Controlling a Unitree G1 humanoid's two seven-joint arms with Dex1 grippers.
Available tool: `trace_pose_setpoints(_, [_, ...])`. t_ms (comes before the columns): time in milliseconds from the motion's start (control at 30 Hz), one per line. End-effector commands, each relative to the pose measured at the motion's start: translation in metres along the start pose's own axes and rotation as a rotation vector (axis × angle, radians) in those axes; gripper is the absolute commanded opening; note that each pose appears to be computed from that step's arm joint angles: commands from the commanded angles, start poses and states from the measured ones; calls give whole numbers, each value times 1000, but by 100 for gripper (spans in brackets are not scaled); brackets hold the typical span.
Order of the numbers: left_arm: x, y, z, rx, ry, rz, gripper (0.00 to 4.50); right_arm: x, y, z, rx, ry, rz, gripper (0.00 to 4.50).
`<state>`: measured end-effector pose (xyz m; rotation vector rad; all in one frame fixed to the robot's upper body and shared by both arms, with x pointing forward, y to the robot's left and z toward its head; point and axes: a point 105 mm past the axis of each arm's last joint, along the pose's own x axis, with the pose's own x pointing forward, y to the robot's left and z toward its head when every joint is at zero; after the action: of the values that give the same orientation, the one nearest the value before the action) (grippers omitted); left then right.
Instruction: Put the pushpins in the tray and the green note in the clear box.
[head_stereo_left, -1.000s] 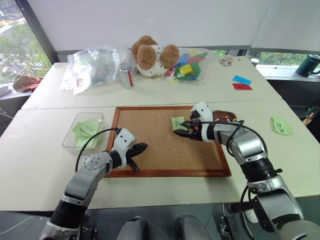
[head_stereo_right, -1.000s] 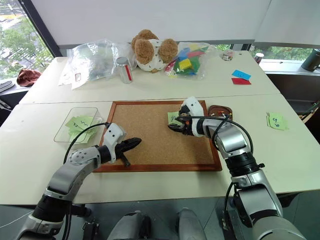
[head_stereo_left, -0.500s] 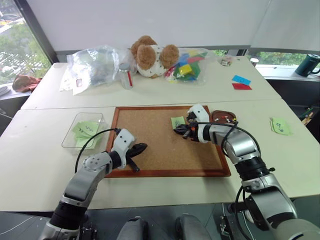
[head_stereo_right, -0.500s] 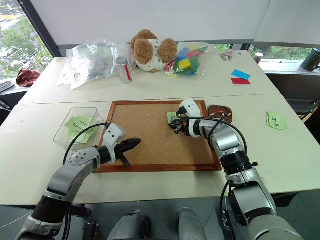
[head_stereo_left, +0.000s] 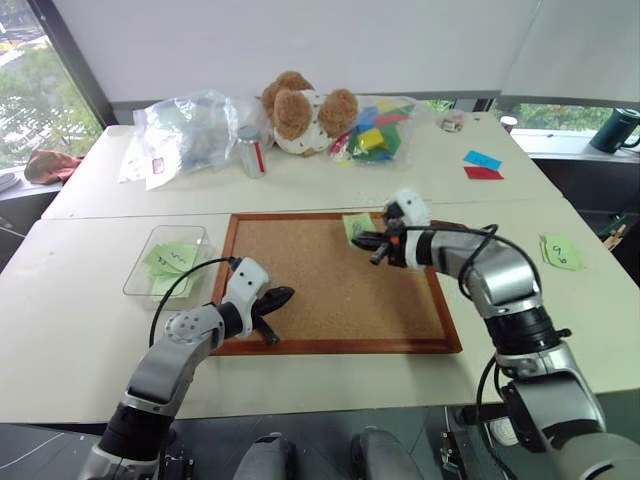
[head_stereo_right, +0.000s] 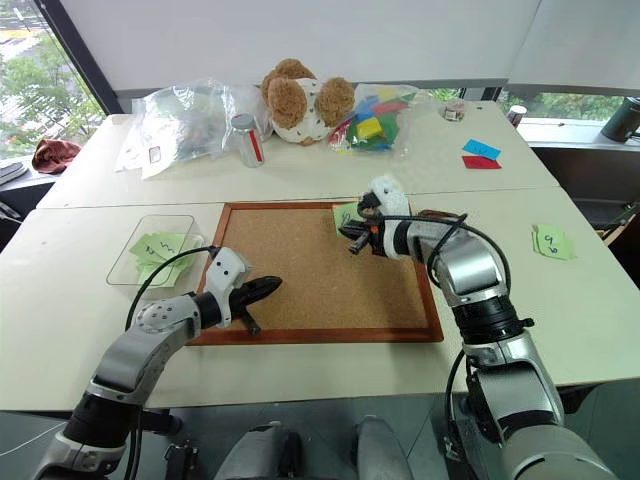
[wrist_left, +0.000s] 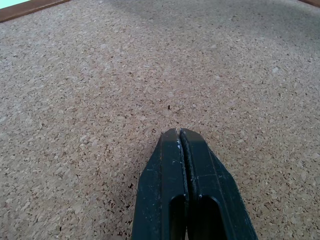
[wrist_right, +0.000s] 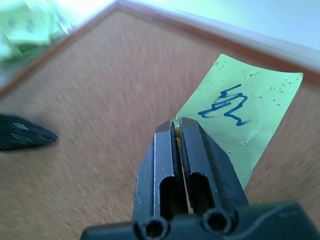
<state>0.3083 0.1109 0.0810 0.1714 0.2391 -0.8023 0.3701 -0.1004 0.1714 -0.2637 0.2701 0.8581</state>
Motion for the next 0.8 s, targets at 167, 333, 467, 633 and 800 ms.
trace_pose_setpoints(167, [-2,17,19,-247,-97,15,26,-20,20,21,-107,-37,64,1])
trace_pose_setpoints(333, [-6,25,66,-438,-248,-68,235,-25,37,19,-186,-15,122,0])
trace_pose_setpoints(467, [-4,29,92,-622,-349,-133,446,-25,40,22,-220,-17,128,0])
trace_pose_setpoints(633, [11,20,107,-783,-367,-218,446,-22,48,28,-245,-36,149,0])
trace_pose_setpoints(800, [28,8,104,-878,-321,-254,446,-22,61,36,-269,-66,203,0])
